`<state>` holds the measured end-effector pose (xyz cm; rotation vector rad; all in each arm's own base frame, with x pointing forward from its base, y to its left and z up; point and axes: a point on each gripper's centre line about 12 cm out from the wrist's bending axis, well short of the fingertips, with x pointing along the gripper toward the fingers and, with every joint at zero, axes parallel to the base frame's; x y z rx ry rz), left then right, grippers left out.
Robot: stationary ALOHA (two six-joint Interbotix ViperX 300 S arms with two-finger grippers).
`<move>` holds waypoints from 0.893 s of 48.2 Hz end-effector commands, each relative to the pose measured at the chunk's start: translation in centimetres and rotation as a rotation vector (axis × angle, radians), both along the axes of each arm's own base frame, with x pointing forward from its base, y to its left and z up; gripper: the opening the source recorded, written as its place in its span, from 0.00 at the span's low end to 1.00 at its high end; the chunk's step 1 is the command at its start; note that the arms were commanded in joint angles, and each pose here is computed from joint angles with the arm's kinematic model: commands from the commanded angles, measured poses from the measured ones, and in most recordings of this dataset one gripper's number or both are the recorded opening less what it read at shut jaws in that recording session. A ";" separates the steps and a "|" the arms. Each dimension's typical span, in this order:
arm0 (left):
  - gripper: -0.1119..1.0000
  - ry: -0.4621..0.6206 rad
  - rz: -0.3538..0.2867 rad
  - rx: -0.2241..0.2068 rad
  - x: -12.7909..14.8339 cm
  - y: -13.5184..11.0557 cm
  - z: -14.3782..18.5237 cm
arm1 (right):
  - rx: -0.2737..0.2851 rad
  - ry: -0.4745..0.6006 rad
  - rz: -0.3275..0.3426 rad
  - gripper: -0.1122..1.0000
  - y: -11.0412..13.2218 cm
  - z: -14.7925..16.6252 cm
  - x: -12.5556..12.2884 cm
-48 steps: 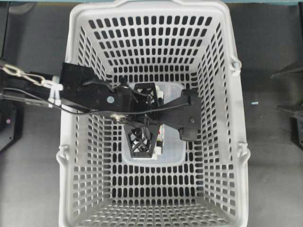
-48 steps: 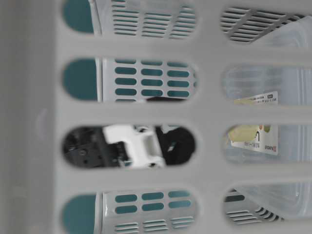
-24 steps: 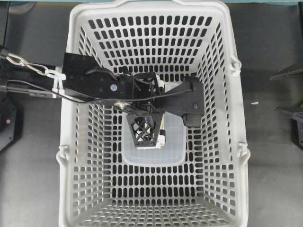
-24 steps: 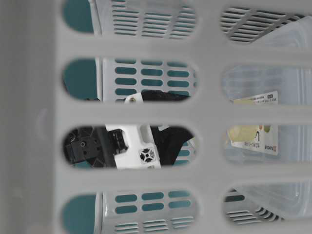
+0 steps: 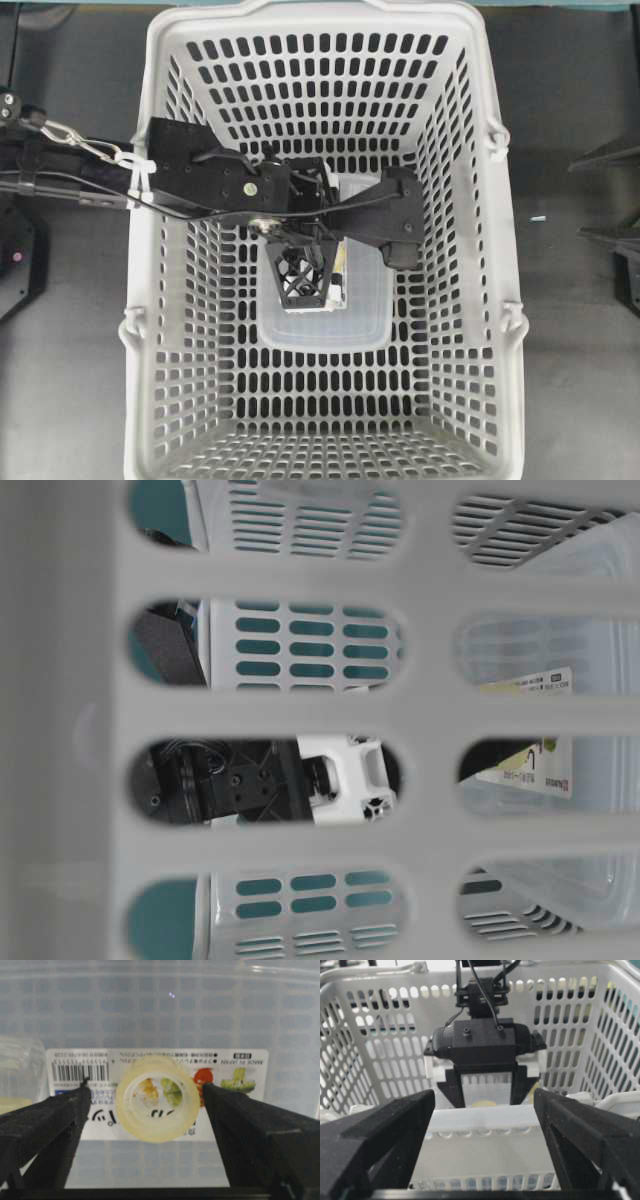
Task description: Pick up the cellophane tape from the shopping basket with the left arm.
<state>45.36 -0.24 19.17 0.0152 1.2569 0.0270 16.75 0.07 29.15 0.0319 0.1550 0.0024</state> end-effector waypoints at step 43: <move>0.55 -0.047 -0.047 0.007 0.5 -1.3 1.0 | 0.023 -0.009 -0.003 0.79 0.0 0.2 0.1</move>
